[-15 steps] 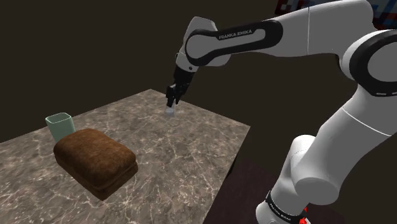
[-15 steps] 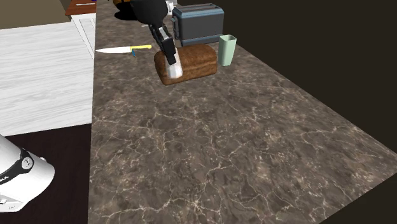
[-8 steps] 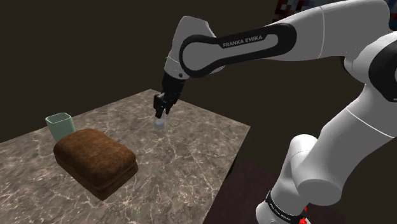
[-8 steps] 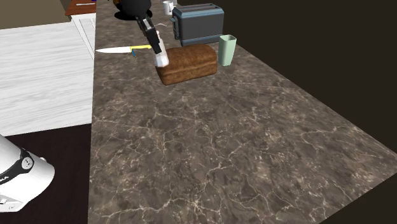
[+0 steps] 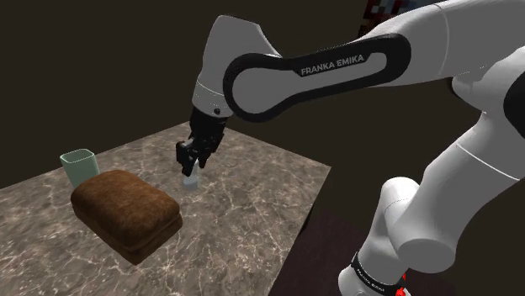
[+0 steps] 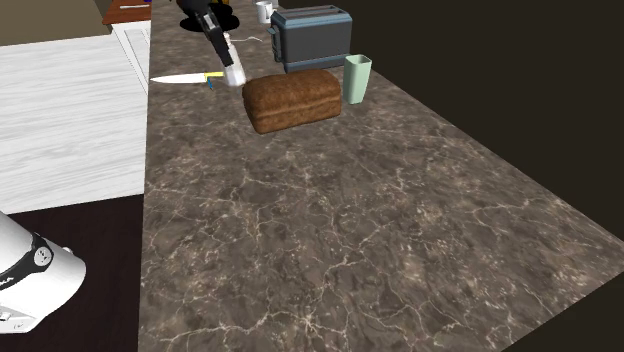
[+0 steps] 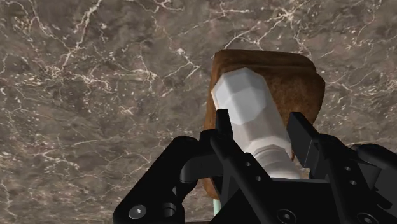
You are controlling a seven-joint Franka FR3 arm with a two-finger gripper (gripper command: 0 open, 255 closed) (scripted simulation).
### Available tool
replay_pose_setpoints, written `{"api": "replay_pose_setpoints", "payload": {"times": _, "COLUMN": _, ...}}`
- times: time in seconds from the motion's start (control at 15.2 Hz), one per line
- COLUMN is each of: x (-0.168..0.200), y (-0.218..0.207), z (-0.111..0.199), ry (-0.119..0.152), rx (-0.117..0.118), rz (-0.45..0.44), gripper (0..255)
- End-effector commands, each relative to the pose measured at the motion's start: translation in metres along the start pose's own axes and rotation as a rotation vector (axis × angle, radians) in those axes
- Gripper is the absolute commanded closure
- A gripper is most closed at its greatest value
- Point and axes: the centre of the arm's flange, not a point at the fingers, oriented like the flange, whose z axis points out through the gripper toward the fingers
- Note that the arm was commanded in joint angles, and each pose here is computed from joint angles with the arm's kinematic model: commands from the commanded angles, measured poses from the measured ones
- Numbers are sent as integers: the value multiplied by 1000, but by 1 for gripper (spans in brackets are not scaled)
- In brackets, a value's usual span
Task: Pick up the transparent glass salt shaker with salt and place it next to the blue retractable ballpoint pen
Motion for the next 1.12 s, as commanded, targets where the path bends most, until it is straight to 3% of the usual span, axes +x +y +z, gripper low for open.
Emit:
{"api": "replay_pose_setpoints", "payload": {"times": 0.0, "x": -5, "y": -26, "z": 2, "ry": 1, "rx": 0, "rz": 2, "gripper": 255}}
{"api": "replay_pose_setpoints", "payload": {"times": 1.06, "x": -41, "y": -234, "z": 18, "ry": 1, "rx": 0, "rz": 2, "gripper": 255}}
